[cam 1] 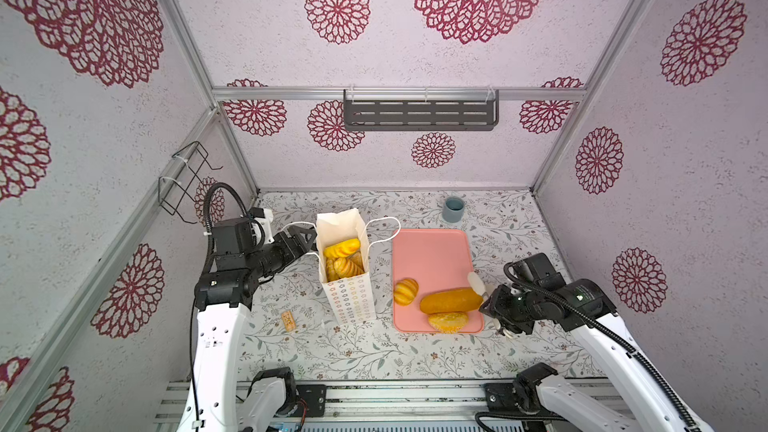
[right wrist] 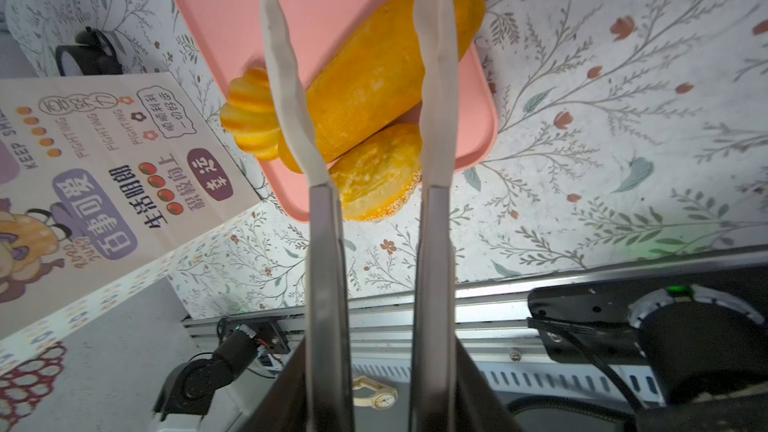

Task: Place the fake bread into the paper bag
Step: 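Lower the tongs around the long yellow loaf nearest the robot, then lift the long yellow loaf with the tongs and carry it over the bag, then lower the yellow loaf into the bag opening and open the tongs, then swing the empty tongs with the right gripper back over the tray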

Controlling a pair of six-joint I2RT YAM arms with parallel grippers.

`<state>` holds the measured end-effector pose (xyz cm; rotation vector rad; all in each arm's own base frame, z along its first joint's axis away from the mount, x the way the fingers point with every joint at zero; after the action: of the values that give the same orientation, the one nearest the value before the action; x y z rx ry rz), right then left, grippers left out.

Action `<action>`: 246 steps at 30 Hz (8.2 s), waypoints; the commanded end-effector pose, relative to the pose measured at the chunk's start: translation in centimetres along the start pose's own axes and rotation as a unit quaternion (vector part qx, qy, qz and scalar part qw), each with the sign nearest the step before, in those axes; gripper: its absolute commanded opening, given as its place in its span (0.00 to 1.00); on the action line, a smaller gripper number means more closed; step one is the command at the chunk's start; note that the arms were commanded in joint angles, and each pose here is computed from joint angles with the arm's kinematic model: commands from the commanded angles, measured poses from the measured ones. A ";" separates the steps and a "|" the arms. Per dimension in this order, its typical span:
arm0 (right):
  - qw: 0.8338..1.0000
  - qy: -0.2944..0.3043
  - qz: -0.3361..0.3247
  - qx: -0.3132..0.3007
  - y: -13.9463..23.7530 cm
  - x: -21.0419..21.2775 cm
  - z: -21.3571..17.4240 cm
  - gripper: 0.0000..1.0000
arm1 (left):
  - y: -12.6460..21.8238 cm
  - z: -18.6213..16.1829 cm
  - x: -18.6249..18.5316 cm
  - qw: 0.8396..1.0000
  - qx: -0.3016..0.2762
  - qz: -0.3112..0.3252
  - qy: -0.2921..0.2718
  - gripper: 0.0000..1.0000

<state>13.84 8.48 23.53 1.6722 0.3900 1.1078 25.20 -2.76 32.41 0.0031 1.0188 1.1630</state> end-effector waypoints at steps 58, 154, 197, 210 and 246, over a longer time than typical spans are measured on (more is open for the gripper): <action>0.976 -0.173 0.103 0.078 -6.7 -0.5 2.0 0.46 | 0.1 -0.5 0.6 1.000 -0.005 -0.013 -0.011 0.83; 0.793 0.515 0.295 -0.137 8.7 26.6 -8.6 0.24 | 1.8 0.1 0.3 0.999 -0.031 0.014 0.034 0.42; 0.823 0.469 0.254 -0.195 9.3 23.9 -6.3 0.52 | 1.7 0.6 -0.1 0.999 -0.031 0.006 0.031 0.42; 0.881 0.357 0.226 -0.212 9.9 18.0 -1.6 0.48 | 1.6 0.7 -0.1 0.999 -0.030 0.005 0.029 0.46; 0.997 0.071 0.020 0.033 0.7 -2.1 -5.4 0.48 | -0.2 1.5 0.7 1.000 -0.027 0.001 0.016 0.98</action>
<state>8.62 9.58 23.14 1.5757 0.5446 1.3012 26.05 -1.69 31.84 -0.0386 1.0736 1.2056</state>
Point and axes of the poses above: each gripper's point midway between its finger pads, its own y axis back along the fingers, its own x axis along the line the jaws close on, z = x × y, the point moved 6 cm from there along y, back along the fingers, and after that the axes turned 5 degrees about -y, right-handed, at the moved point
